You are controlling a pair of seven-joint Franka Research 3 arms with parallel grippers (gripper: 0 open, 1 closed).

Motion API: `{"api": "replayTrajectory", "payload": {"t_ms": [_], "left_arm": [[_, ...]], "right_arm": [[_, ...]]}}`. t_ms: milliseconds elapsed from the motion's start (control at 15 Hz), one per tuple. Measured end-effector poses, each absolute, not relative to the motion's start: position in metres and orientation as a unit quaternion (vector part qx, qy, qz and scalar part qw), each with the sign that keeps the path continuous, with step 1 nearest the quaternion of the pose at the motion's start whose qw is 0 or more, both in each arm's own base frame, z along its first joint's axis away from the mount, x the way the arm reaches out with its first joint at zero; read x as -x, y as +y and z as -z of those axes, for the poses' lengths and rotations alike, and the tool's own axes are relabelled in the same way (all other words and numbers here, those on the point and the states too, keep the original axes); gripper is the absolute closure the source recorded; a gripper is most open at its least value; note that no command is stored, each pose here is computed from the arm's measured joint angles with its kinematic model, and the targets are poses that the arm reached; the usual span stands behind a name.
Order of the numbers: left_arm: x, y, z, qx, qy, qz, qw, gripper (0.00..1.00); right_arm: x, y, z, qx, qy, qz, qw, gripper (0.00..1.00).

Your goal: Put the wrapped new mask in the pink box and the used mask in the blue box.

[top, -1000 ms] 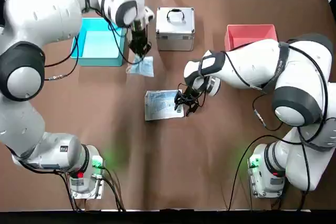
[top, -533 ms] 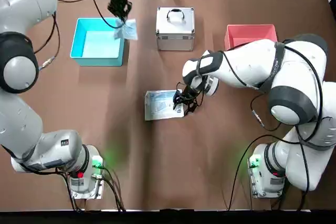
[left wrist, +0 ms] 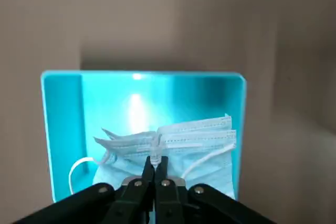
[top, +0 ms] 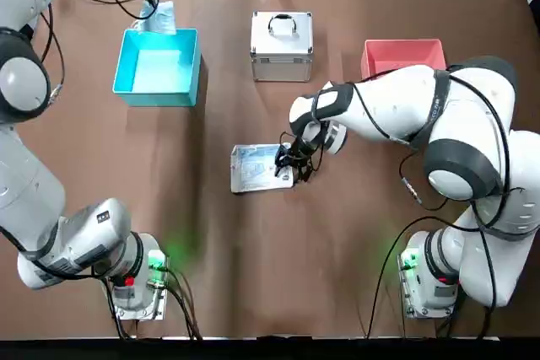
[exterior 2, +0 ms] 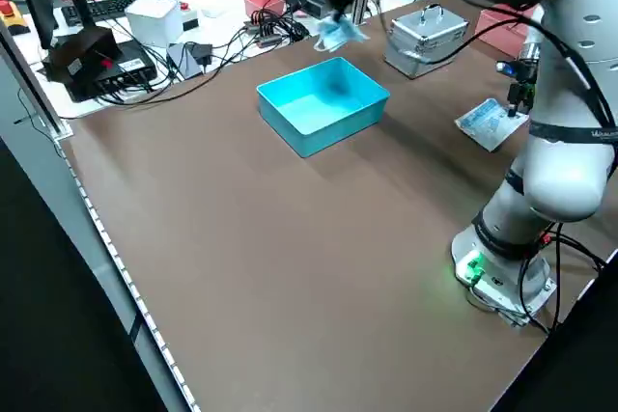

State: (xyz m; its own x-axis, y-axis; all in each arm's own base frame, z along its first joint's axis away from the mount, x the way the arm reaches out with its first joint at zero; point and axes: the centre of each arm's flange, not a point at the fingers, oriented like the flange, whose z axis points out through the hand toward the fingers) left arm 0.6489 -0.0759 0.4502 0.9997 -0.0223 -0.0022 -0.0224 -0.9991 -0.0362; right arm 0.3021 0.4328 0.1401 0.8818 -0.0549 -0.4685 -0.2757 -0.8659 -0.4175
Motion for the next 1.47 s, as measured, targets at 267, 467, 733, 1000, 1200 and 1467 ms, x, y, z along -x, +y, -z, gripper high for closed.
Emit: {"api": "replayTrajectory", "payload": {"t_ms": [267, 467, 733, 1000, 1200, 1467], "left_arm": [[-0.678, -0.041, -0.398, 0.999, 0.016, 0.019, 0.027, 0.98], [-0.688, -0.034, -0.357, 0.999, 0.02, 0.013, 0.022, 0.98], [-0.685, -0.041, -0.33, 0.999, 0.025, -0.014, 0.015, 0.98], [-0.674, -0.042, -0.314, 0.998, 0.028, -0.046, 0.021, 0.98], [-0.664, -0.045, -0.297, 0.997, 0.032, -0.065, 0.023, 0.98], [-0.66, -0.045, -0.285, 0.996, 0.033, -0.076, 0.021, 0.96]], "right_arm": [[-0.302, 0.435, -0.137, 0.938, 0.09, -0.228, 0.244, 0.28], [-0.303, 0.437, -0.135, 0.938, 0.091, -0.228, 0.245, 0.5], [-0.306, 0.442, -0.138, 0.936, 0.094, -0.228, 0.252, 0.74], [-0.308, 0.444, -0.14, 0.934, 0.096, -0.228, 0.257, 0.92], [-0.32, 0.437, -0.14, 0.932, 0.108, -0.227, 0.26, 0.98], [-0.341, 0.419, -0.14, 0.927, 0.13, -0.23, 0.267, 0.98]]}}
